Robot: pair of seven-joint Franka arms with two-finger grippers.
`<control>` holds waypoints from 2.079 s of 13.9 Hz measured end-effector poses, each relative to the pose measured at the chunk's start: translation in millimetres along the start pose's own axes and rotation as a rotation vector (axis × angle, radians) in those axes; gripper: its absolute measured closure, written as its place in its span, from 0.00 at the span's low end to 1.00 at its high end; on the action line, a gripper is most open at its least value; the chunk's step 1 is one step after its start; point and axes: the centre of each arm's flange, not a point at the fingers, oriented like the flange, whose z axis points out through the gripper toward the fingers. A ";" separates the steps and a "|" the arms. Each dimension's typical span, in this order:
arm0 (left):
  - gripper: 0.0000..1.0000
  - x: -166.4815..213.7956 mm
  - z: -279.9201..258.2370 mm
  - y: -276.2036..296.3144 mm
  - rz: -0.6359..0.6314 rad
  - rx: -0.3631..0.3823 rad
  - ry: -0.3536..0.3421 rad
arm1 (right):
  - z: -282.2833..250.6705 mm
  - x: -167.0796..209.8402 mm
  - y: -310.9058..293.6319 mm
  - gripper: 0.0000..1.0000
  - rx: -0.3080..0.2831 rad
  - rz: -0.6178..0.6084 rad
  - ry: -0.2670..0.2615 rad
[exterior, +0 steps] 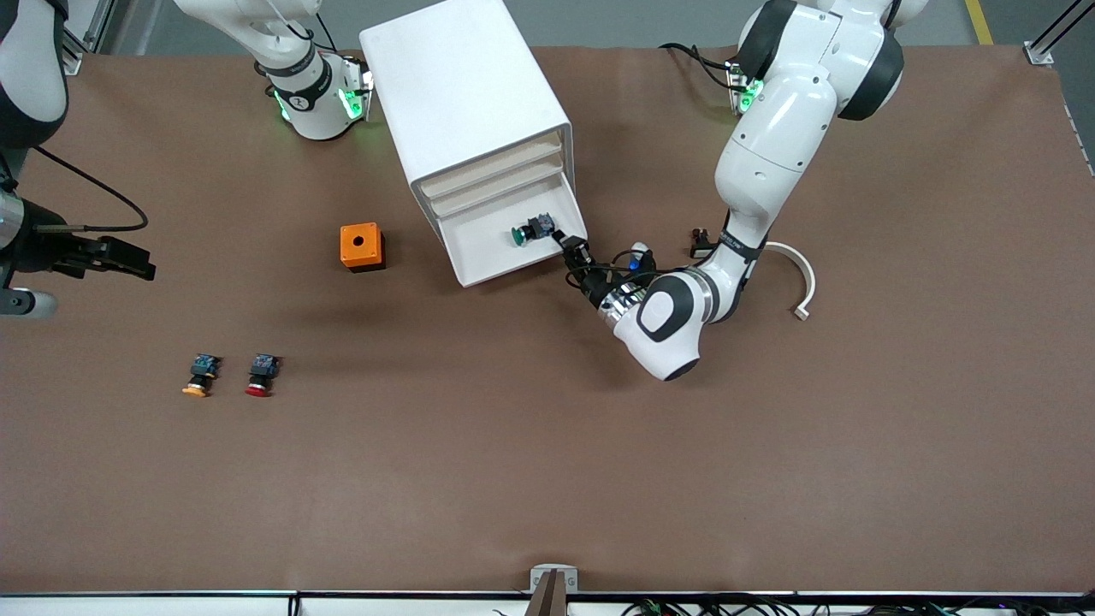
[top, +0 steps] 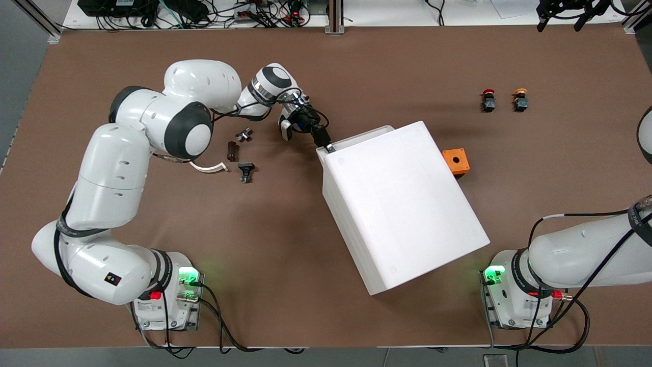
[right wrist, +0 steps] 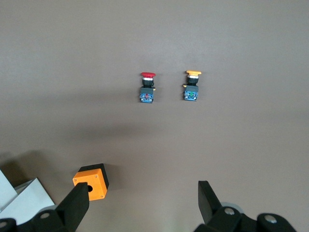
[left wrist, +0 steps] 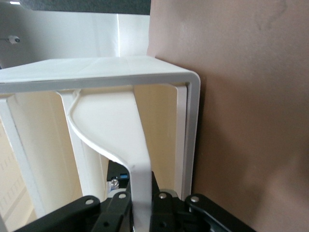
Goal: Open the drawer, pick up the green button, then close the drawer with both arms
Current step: 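Reach the right gripper into the open drawer toward the green button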
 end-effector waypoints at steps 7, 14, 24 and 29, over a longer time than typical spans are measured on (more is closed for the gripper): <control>0.89 2.2 -37.1 5.6 -0.001 -0.021 -0.085 | -5.1 -26.4 -170.9 0.00 0.065 0.347 -0.029; 0.51 -0.6 -41.1 6.7 0.109 -0.047 -0.100 | 35.8 -56.1 -301.2 0.00 0.145 0.559 0.022; 0.01 -19.2 -55.8 -40.2 0.742 -0.203 0.130 | 193.7 -136.1 -452.9 0.00 0.100 0.767 0.078; 0.01 -25.5 -92.4 -50.4 0.979 -0.290 0.149 | 244.3 -166.7 -504.0 0.00 0.071 0.849 0.107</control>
